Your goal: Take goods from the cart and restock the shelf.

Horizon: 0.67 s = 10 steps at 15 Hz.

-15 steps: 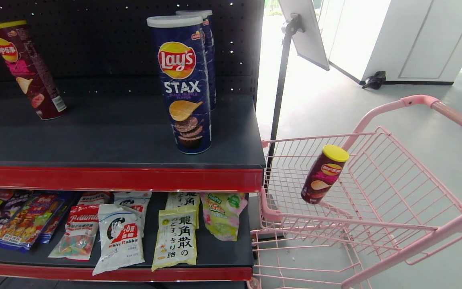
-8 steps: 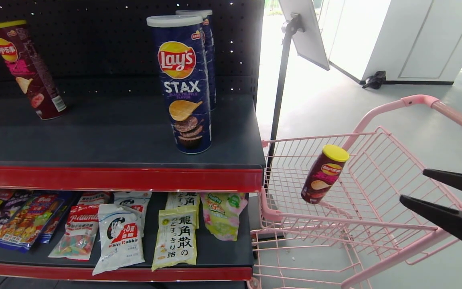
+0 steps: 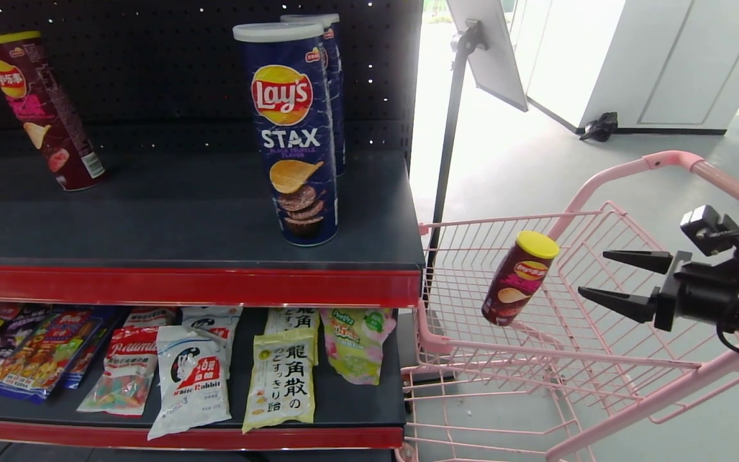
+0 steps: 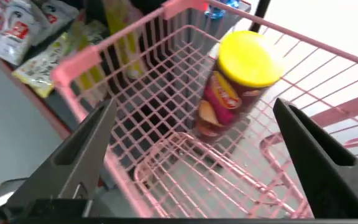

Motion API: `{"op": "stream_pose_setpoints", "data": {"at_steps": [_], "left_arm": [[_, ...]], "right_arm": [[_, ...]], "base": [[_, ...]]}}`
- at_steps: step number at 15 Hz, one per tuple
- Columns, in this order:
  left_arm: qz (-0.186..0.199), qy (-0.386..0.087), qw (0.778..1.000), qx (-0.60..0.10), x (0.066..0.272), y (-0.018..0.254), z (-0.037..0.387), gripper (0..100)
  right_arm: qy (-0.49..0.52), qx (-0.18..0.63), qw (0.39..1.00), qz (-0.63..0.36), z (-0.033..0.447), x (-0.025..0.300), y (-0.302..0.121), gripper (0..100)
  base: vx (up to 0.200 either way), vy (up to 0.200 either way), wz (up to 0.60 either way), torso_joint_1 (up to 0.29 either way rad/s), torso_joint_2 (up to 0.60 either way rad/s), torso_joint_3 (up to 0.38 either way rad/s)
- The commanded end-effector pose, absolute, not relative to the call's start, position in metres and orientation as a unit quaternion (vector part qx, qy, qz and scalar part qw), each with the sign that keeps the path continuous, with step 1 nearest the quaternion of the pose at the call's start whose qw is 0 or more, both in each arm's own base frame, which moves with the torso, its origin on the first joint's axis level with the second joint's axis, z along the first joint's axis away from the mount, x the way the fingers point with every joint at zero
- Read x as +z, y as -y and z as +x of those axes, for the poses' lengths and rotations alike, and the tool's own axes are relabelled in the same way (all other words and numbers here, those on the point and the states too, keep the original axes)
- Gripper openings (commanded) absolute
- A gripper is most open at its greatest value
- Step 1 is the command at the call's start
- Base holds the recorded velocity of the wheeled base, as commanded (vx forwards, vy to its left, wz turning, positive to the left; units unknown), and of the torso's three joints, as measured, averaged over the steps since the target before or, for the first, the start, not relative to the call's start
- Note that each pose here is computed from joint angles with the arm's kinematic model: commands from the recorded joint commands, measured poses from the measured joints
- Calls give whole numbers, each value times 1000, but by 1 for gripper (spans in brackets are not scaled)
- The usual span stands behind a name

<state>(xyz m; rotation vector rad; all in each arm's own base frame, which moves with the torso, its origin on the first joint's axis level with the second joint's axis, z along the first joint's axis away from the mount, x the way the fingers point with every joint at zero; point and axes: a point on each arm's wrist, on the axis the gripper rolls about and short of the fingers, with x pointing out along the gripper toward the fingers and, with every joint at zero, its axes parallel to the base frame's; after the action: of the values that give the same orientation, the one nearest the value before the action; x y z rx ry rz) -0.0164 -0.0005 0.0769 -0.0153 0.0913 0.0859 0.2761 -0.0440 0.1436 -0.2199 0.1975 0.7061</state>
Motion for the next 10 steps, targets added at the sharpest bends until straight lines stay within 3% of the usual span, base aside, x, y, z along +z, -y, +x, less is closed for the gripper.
{"op": "stream_pose_setpoints", "data": {"at_steps": [1, 10], "left_arm": [[-8, -46, 998, 43, 77, 0, -16, 100], [-8, -46, 998, 43, 77, 0, -16, 100]], "right_arm": [[-111, 342, 928, -100, 326, 116, 67, 100], [-148, 360, 918, -74, 368, 65, 70, 100]], "base": [[0, 0, 0, 0, 0, 0], [0, 0, 0, 0, 0, 0]]}}
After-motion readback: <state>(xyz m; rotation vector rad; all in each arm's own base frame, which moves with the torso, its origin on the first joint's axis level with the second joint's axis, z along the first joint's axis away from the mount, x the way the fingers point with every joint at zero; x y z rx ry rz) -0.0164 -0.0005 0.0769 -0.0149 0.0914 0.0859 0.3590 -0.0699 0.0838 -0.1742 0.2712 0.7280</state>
